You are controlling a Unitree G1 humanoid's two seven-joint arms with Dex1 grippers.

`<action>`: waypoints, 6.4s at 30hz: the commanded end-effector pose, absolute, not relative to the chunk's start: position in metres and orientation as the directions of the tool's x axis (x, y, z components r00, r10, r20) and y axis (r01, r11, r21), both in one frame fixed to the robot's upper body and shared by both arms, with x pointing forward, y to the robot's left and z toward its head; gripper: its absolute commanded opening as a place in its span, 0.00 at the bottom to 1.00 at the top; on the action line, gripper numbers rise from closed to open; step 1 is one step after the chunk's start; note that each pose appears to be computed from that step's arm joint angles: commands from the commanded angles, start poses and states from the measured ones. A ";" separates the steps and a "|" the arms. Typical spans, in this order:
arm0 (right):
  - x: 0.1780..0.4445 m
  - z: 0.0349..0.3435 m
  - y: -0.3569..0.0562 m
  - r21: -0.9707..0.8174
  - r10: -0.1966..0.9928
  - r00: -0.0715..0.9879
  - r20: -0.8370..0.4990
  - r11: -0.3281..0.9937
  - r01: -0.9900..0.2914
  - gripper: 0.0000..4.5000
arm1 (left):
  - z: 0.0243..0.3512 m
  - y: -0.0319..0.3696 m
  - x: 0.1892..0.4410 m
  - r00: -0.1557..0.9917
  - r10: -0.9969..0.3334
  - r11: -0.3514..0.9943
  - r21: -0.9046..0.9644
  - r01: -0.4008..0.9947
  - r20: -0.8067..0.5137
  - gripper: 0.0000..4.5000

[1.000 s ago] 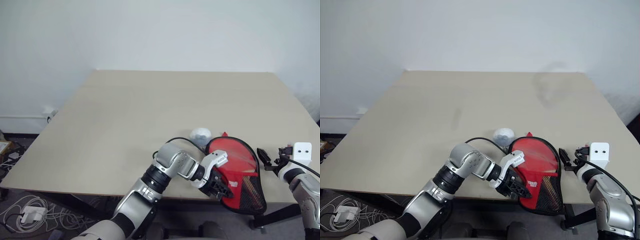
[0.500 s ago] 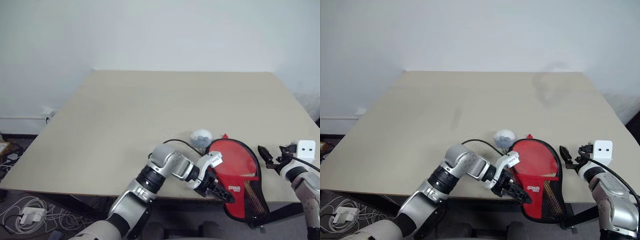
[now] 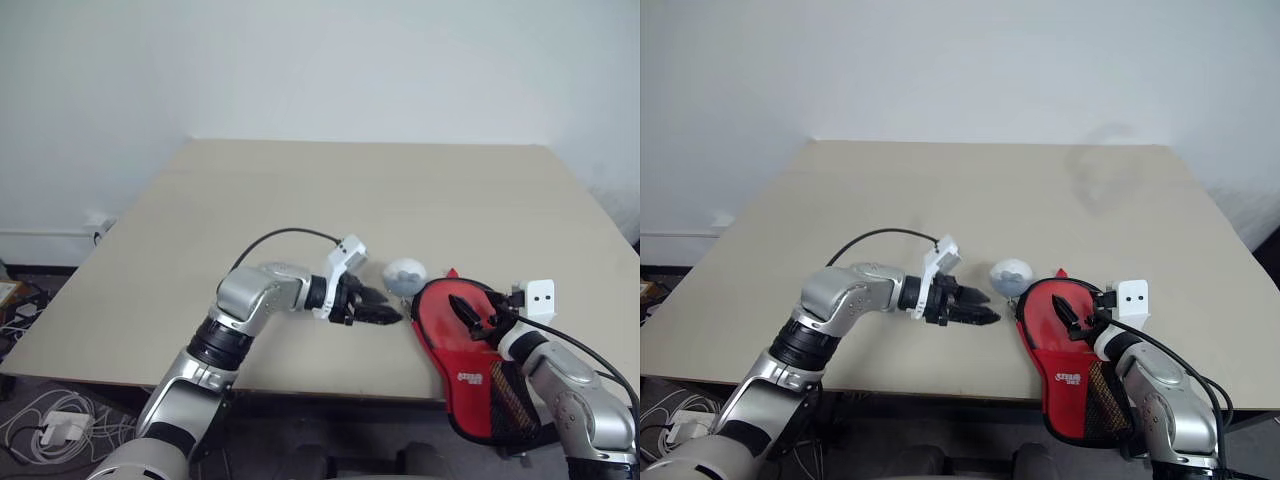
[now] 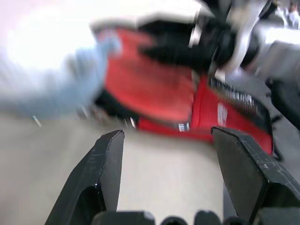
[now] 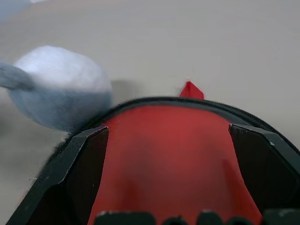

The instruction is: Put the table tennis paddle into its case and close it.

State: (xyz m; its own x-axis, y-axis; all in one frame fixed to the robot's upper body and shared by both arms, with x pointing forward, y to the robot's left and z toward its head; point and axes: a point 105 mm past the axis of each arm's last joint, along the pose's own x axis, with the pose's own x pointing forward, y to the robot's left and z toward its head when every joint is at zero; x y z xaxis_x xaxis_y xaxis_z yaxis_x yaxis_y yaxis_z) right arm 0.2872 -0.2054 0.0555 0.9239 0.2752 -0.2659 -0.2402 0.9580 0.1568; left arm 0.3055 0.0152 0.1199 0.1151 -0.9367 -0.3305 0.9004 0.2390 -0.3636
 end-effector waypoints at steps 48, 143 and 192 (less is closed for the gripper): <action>0.284 0.006 -0.168 0.154 0.368 0.834 -0.411 0.930 -0.334 0.99 | 0.094 -0.016 0.388 0.225 -0.834 0.386 -0.240 0.891 -0.504 0.01; 0.313 0.076 -0.206 0.186 0.353 0.864 -0.359 0.934 -0.304 0.99 | 0.141 0.009 0.350 0.195 -0.953 0.211 -0.047 0.976 -0.234 0.99; 0.401 0.078 -0.139 0.226 0.456 0.816 -0.355 0.889 -0.399 0.47 | 0.034 -0.104 0.288 0.186 -0.890 0.144 0.131 0.981 -0.417 1.00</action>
